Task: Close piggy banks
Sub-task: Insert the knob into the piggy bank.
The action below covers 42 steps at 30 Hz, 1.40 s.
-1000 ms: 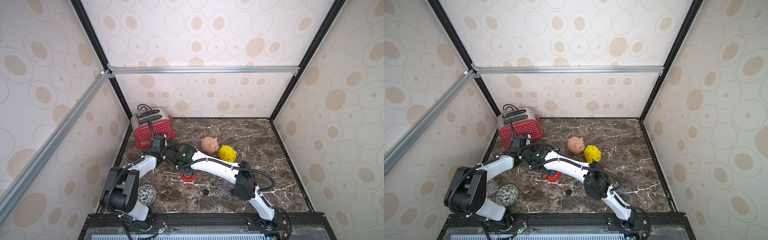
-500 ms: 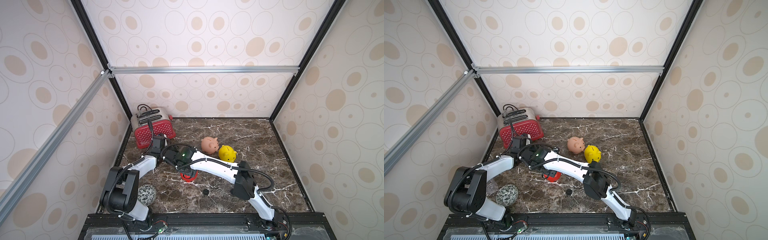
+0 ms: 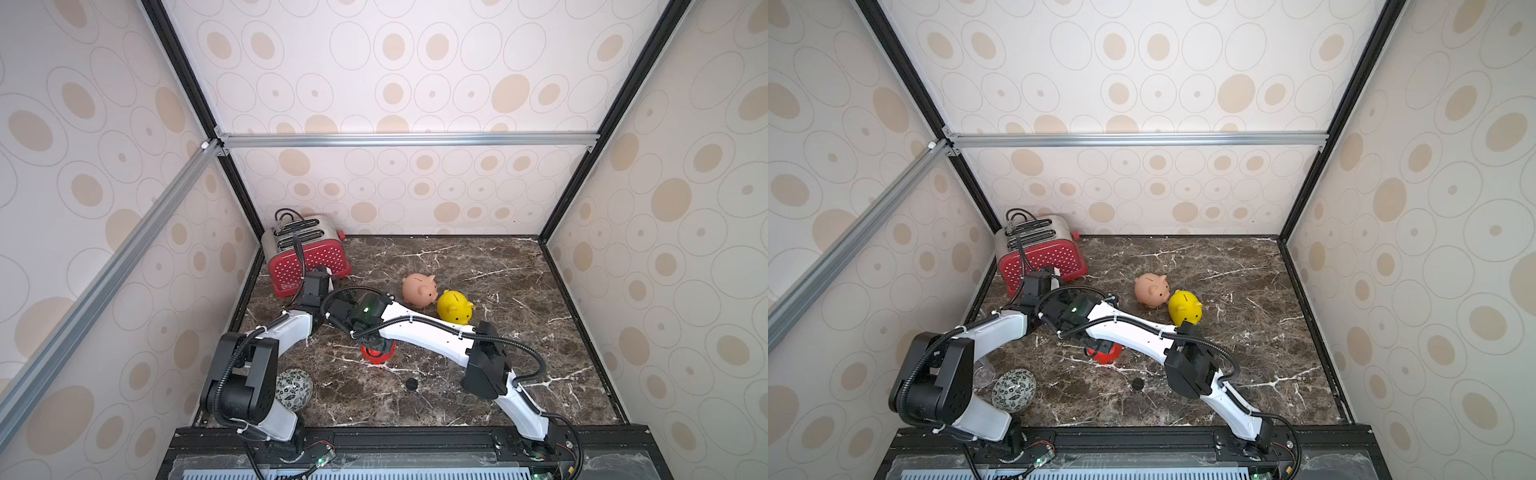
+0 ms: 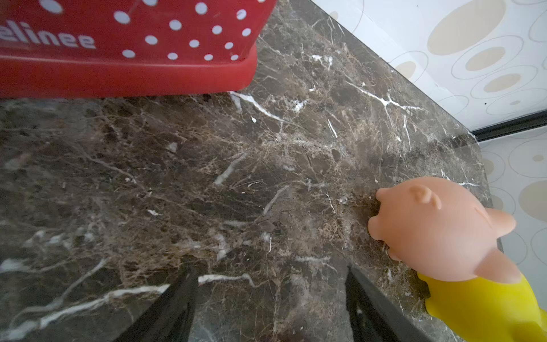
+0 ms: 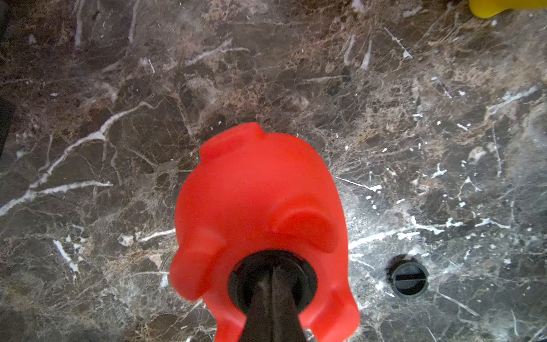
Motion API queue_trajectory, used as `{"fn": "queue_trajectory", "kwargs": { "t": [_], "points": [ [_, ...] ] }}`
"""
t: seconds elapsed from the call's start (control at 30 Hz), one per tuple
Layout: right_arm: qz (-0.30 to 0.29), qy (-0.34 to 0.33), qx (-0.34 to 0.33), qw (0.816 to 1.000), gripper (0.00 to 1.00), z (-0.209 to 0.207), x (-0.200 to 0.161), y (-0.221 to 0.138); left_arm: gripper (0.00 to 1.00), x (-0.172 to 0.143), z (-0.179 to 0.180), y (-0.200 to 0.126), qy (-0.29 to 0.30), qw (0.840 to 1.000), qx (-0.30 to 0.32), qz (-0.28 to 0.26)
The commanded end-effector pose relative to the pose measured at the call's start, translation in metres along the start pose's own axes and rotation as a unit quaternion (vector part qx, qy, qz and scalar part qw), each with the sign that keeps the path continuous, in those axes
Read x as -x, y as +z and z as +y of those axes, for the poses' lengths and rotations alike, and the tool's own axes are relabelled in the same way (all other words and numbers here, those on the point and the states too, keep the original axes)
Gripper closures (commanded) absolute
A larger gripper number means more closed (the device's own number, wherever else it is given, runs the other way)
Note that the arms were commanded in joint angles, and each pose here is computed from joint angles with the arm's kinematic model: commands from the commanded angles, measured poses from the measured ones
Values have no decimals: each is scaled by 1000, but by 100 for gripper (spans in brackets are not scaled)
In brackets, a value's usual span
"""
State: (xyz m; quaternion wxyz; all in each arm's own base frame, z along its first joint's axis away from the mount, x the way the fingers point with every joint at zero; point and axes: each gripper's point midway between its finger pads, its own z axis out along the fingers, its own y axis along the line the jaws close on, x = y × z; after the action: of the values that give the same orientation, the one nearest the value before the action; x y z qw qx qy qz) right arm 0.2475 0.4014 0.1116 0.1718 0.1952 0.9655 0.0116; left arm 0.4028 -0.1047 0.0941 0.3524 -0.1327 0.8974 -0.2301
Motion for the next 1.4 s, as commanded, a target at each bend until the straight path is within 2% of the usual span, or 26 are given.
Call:
{"fn": "queue_trajectory", "kwargs": {
  "t": [0.0, 0.4, 0.7, 0.9, 1.13, 1.37],
  "points": [
    [-12, -3, -42, 999, 100, -13, 4, 19, 22, 5, -1, 2, -5, 1000, -6, -6],
    [-17, -31, -59, 998, 100, -13, 4, 30, 22, -2, 3, 10, -11, 1000, -8, 3],
    [-55, -59, -40, 996, 100, -7, 19, 16, 22, -6, 2, 16, -18, 1000, -16, 11],
    [-58, -80, -24, 995, 100, -1, 19, 15, 22, -10, 2, 20, -24, 999, -22, 18],
    [-66, -120, 5, 991, 100, 5, 22, 7, 23, -19, -1, 28, -34, 998, -41, 37],
    [-65, -202, 29, 977, 100, 6, 24, 4, 24, -28, -2, 27, -42, 997, -50, 51]
  ]
}}
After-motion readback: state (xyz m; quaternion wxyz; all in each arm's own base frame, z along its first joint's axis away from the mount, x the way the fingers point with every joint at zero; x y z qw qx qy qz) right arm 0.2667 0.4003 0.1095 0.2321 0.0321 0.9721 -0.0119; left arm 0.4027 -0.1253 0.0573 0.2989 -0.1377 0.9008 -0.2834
